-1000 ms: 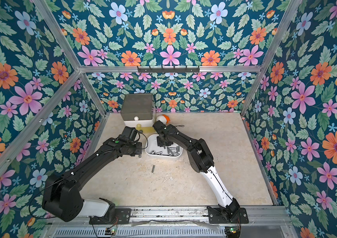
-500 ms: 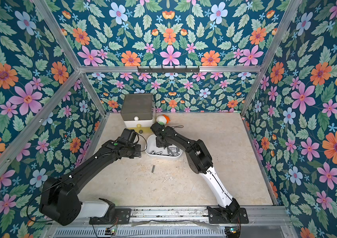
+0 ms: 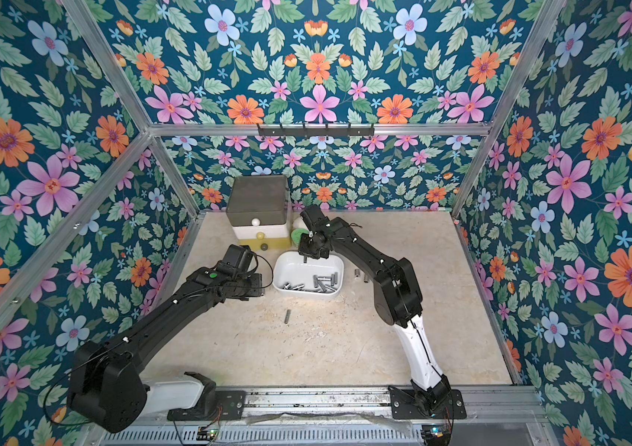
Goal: Take out the socket from the storage box
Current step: Pick up the socket head from the storage box, then place the socket head at the center of the board.
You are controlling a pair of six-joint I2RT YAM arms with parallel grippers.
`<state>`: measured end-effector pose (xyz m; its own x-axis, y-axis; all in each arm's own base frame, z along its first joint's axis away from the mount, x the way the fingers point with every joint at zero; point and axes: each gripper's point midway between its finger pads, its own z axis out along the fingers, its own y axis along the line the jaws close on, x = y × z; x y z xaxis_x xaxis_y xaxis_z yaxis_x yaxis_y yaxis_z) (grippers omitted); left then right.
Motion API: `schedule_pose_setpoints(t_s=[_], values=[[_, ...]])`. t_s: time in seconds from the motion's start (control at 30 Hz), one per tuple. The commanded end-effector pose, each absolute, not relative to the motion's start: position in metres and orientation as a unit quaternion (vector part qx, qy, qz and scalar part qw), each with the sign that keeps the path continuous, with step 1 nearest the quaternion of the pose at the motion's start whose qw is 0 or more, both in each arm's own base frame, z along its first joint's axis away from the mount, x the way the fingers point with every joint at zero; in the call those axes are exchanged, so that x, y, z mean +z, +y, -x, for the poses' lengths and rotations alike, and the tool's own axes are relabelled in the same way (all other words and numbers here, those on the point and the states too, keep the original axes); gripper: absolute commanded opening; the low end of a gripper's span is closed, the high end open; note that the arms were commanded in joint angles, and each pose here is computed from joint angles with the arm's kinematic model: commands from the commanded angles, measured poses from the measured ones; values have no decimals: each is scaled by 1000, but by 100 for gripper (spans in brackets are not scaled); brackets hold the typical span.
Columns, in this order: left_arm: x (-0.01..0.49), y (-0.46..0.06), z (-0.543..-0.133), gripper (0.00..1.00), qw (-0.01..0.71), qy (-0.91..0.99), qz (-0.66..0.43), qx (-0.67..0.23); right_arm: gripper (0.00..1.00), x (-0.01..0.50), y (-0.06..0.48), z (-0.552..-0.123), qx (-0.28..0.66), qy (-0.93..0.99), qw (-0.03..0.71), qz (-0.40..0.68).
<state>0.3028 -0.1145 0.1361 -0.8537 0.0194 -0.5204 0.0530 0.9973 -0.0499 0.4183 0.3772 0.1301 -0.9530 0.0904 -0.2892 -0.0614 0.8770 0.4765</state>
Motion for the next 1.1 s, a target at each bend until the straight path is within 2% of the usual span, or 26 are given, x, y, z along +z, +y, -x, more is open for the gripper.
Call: schedule_pose_setpoints(t_s=[0.0, 0.23, 0.33, 0.53, 0.77, 0.87, 1.07], values=[[138, -111, -301, 57, 273, 961, -18, -25, 0, 145, 388, -403, 315, 941, 121, -23], [137, -107, -291, 57, 273, 961, -16, -29, 0, 149, 389, -366, 380, 920, 76, -47], [138, -105, -286, 57, 278, 960, -13, -32, 0, 141, 385, -345, 381, 921, 65, -52], [143, -103, -278, 57, 291, 956, -8, -43, 0, 127, 383, -302, 339, 936, 85, -44], [148, -101, -279, 57, 305, 951, -5, -42, 0, 86, 399, -260, 273, 954, 111, -60], [151, -99, -280, 57, 311, 949, -5, -39, 0, 66, 413, -245, 269, 956, 100, -63], [151, -100, -280, 57, 313, 949, -8, -41, 0, 35, 423, -242, 233, 963, 109, -78]])
